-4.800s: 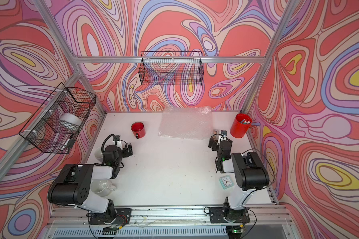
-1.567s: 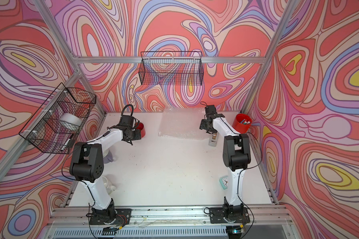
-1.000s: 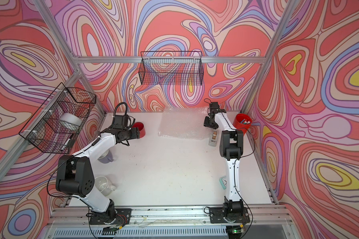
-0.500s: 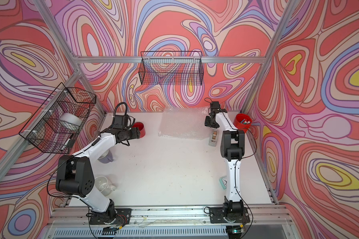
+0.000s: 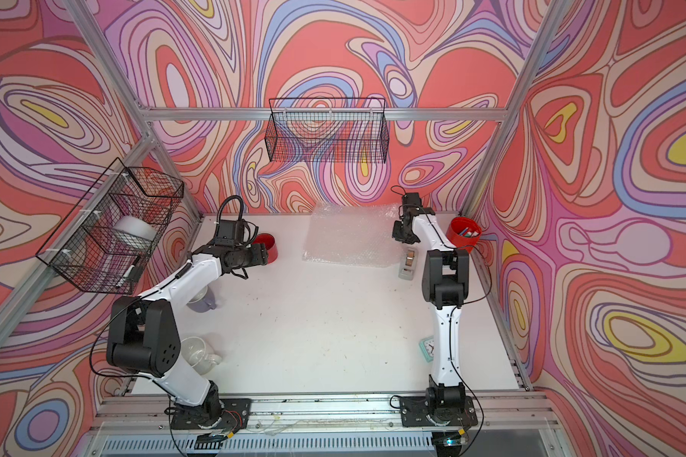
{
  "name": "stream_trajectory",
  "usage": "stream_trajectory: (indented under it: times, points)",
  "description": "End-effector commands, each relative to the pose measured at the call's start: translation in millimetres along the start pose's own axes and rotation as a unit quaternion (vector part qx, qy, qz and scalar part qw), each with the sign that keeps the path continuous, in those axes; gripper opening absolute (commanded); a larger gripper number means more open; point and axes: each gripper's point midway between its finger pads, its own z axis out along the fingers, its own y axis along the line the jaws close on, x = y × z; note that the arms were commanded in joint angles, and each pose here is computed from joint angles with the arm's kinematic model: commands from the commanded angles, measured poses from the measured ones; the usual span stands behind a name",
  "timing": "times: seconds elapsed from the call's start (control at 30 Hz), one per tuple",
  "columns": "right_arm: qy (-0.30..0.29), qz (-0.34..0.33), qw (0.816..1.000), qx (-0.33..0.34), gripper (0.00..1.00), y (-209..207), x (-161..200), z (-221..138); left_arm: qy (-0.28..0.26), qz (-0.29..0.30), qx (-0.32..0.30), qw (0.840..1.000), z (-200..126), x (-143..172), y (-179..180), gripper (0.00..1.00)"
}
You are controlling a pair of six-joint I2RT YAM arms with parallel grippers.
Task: Wrap mugs in bubble wrap
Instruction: Pick up the bubble wrap from the bubble wrap, then place the bubble wrap at the center of the board.
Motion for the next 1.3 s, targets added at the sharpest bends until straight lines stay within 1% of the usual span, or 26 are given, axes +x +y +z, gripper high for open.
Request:
stream_trajectory:
  times: [0.0, 0.2, 0.23, 0.33, 0.5, 0.67, 0.73, 0.83, 0.9, 0.97, 1.0, 1.07, 1.13, 1.2, 1.27]
  points:
    - [-0.01, -0.004, 1.0, -0.006, 0.19, 6, -4, -14, 0.013, -0.005, -0.002, 1.0, 2, 8, 4, 0.72]
    - [-0.016, -0.003, 1.0, -0.009, 0.01, 7, -7, -19, 0.012, -0.01, -0.001, 1.0, -1, 9, 3, 0.72]
    - [-0.021, -0.002, 1.0, -0.011, 0.0, 8, -10, -23, 0.011, -0.011, 0.0, 1.0, -2, 8, 3, 0.72]
    - [-0.042, -0.001, 0.999, -0.025, 0.0, 15, -20, -42, 0.006, -0.019, 0.0, 1.0, -10, 5, 2, 0.72]
    - [-0.086, -0.009, 0.995, -0.058, 0.0, 48, -29, -99, -0.008, -0.051, 0.015, 0.999, -37, 2, -3, 0.72]
    - [-0.11, -0.024, 0.988, -0.104, 0.0, 102, -9, -150, -0.026, -0.08, 0.026, 0.996, -70, 6, -4, 0.75]
    - [-0.111, -0.034, 0.985, -0.126, 0.0, 127, 6, -168, -0.03, -0.088, 0.028, 0.995, -81, 9, -4, 0.75]
    - [-0.098, -0.049, 0.979, -0.173, 0.0, 168, 40, -196, -0.033, -0.095, 0.03, 0.994, -98, 16, -2, 0.76]
    - [-0.081, -0.062, 0.974, -0.202, 0.0, 191, 72, -215, -0.032, -0.098, 0.036, 0.994, -108, 23, -3, 0.76]
    - [-0.076, -0.07, 0.966, -0.236, 0.0, 205, 102, -250, -0.028, -0.103, 0.038, 0.994, -115, 32, -4, 0.76]
    - [-0.068, -0.074, 0.965, -0.243, 0.0, 207, 120, -260, -0.027, -0.105, 0.042, 0.993, -119, 36, -5, 0.76]
    - [-0.046, -0.07, 0.963, -0.255, 0.0, 200, 163, -279, -0.021, -0.109, 0.052, 0.993, -124, 48, -8, 0.75]
    - [-0.018, -0.048, 0.967, -0.25, 0.0, 175, 200, -285, -0.017, -0.106, 0.065, 0.992, -127, 59, -14, 0.75]
    - [0.009, -0.031, 0.977, -0.21, 0.0, 138, 234, -281, -0.01, -0.1, 0.073, 0.992, -129, 71, -22, 0.74]
    - [0.04, -0.029, 0.987, -0.154, 0.0, 100, 267, -272, 0.003, -0.083, 0.079, 0.993, -126, 85, -35, 0.74]
